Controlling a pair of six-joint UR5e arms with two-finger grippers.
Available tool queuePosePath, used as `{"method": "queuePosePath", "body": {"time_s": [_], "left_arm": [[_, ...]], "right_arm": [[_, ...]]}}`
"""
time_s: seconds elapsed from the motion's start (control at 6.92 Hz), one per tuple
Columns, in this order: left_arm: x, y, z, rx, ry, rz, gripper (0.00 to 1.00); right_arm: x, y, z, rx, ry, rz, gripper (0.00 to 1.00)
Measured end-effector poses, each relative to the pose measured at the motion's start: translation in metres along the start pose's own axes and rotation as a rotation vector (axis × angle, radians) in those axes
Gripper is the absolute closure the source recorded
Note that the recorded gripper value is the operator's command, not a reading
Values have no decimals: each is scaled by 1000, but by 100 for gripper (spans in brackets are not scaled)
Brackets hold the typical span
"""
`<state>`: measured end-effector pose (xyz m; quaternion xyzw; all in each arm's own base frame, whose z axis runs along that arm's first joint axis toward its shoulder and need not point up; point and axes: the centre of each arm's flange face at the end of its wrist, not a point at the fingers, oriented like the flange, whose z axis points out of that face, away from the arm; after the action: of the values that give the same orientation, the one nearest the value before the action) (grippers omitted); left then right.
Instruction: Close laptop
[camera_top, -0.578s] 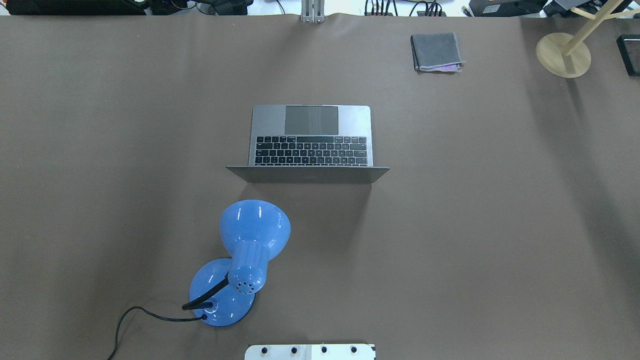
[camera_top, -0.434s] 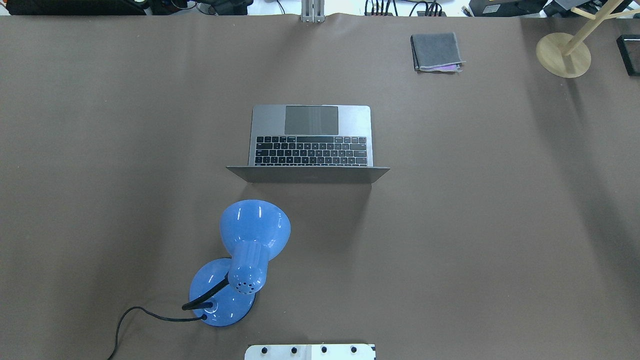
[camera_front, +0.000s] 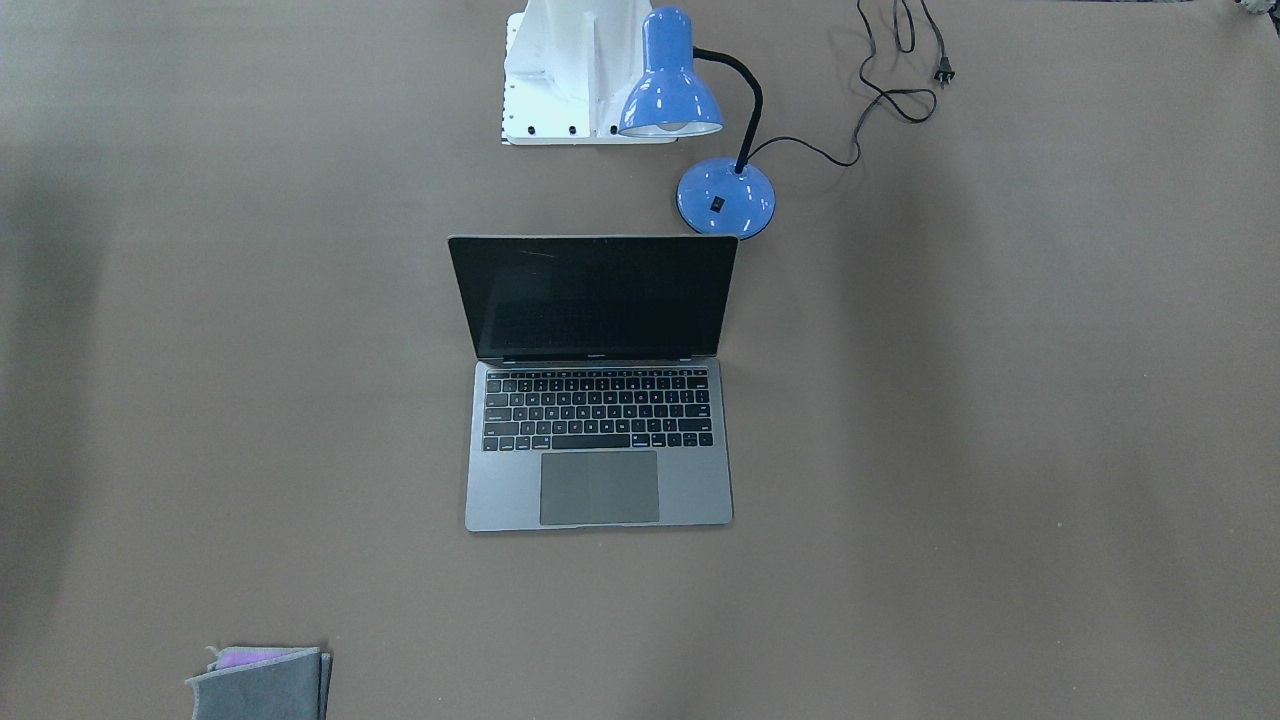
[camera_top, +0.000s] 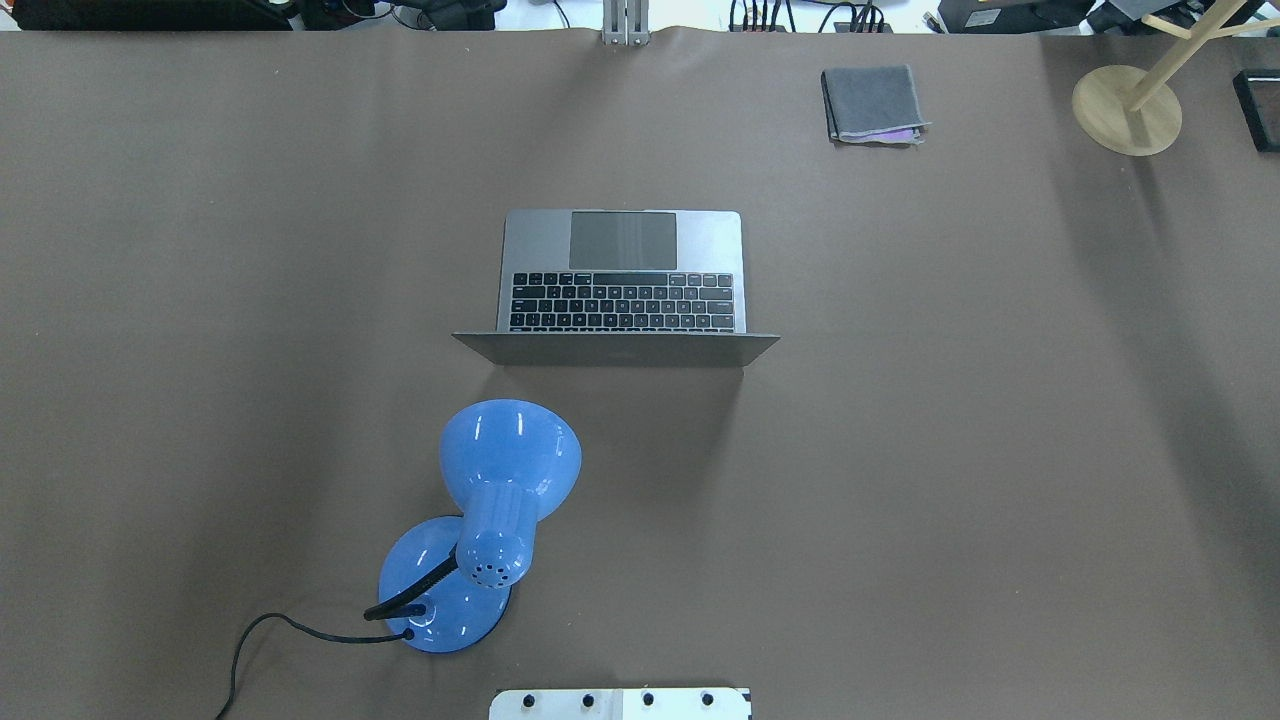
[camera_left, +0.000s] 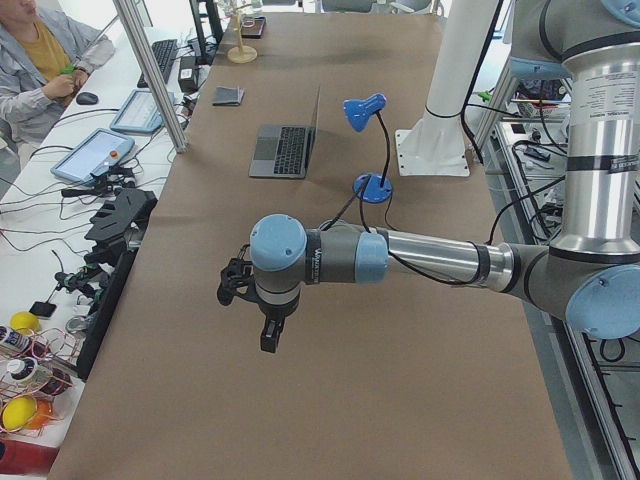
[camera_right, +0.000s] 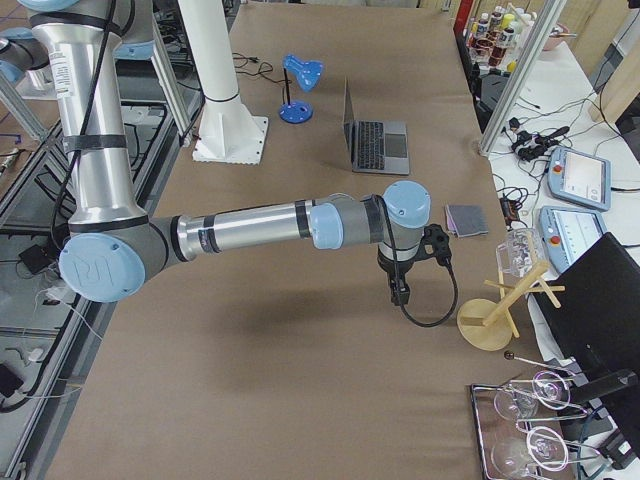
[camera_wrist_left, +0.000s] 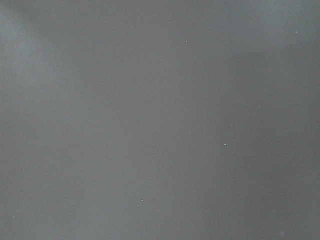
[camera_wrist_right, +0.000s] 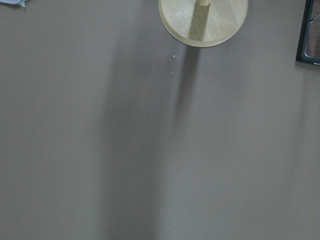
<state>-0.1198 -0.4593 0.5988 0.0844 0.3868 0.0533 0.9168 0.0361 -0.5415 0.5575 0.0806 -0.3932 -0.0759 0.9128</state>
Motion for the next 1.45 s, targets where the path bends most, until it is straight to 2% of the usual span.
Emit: {"method": "queuePosePath", "body": {"time_s": [0.72,1.16,1.45], "left_arm": [[2,-1,-1,4,6,4,2],[3,-1,0,3,8,2,2],[6,-2,-3,8,11,6,2]], "right_arm": [[0,6,2,1,-13,1,0],[-5,9,3,1,-71,1,0],[-9,14,5,-1,-144,11,0]]}}
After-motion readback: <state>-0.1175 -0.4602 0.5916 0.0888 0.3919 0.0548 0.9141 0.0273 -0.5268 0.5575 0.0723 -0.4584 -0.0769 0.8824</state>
